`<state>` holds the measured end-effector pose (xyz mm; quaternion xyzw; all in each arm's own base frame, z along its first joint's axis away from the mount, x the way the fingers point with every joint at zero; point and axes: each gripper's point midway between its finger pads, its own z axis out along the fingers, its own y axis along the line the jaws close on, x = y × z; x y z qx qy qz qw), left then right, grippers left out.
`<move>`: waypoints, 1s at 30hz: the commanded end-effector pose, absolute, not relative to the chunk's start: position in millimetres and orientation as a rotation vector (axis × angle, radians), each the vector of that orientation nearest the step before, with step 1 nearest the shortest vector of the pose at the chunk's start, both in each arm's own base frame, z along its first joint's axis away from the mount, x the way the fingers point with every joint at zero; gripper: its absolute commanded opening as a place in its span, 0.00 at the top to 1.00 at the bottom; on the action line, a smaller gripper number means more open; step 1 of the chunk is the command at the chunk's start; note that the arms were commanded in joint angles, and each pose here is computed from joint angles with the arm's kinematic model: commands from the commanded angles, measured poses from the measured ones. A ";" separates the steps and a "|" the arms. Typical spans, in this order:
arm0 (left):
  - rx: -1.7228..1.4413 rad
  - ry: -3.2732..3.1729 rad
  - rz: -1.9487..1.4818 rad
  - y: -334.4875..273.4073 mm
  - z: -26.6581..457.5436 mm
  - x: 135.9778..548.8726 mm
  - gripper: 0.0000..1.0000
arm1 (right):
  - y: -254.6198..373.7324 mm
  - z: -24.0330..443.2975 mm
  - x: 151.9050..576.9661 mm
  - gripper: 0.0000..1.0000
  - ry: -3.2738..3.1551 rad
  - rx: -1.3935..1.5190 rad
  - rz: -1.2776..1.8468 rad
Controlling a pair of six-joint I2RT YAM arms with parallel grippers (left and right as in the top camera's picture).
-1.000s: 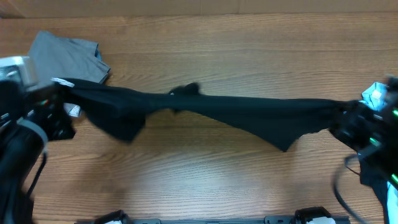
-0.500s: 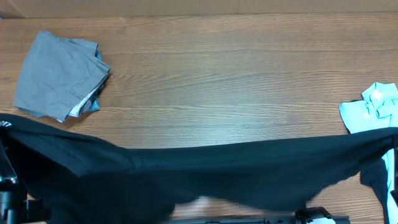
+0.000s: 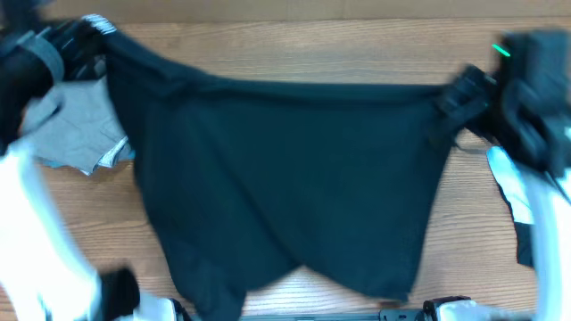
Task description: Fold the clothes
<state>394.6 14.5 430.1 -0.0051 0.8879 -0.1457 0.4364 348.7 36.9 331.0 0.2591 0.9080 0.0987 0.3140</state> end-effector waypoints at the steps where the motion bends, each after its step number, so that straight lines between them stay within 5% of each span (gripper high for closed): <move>1: 0.072 2.409 -0.366 -6.8 343.1 456.9 0.95 | 29.0 282.0 389.3 0.96 2.465 0.721 0.122; 5: 0.071 2.578 -0.250 -24.1 232.1 526.2 0.76 | 22.4 208.5 459.5 0.92 2.503 0.773 0.087; 6: 0.069 2.591 -0.240 -25.4 219.9 532.5 0.70 | 19.9 199.1 467.8 0.82 2.507 0.769 0.085; 8: 0.064 2.601 -0.227 -24.9 205.2 541.5 0.31 | 15.3 189.2 480.6 0.48 2.511 0.746 0.114; 11: 0.025 2.586 -0.141 -8.4 214.8 541.7 0.20 | -8.1 195.0 485.4 0.31 2.473 0.795 0.141; 20: -0.027 2.583 -0.126 16.6 282.7 486.2 0.16 | -48.5 201.8 429.9 0.30 2.631 0.823 0.197; 22: -0.028 2.608 -0.136 14.8 286.7 472.5 0.20 | -47.8 193.3 409.2 0.30 2.727 0.816 0.170; 24: -0.031 2.636 -0.139 13.7 290.6 458.1 0.35 | -45.4 188.9 394.3 0.35 2.796 0.803 0.156; 30: -0.056 2.635 -0.119 17.3 335.3 393.8 0.36 | -34.8 227.5 362.1 0.39 2.783 0.738 0.200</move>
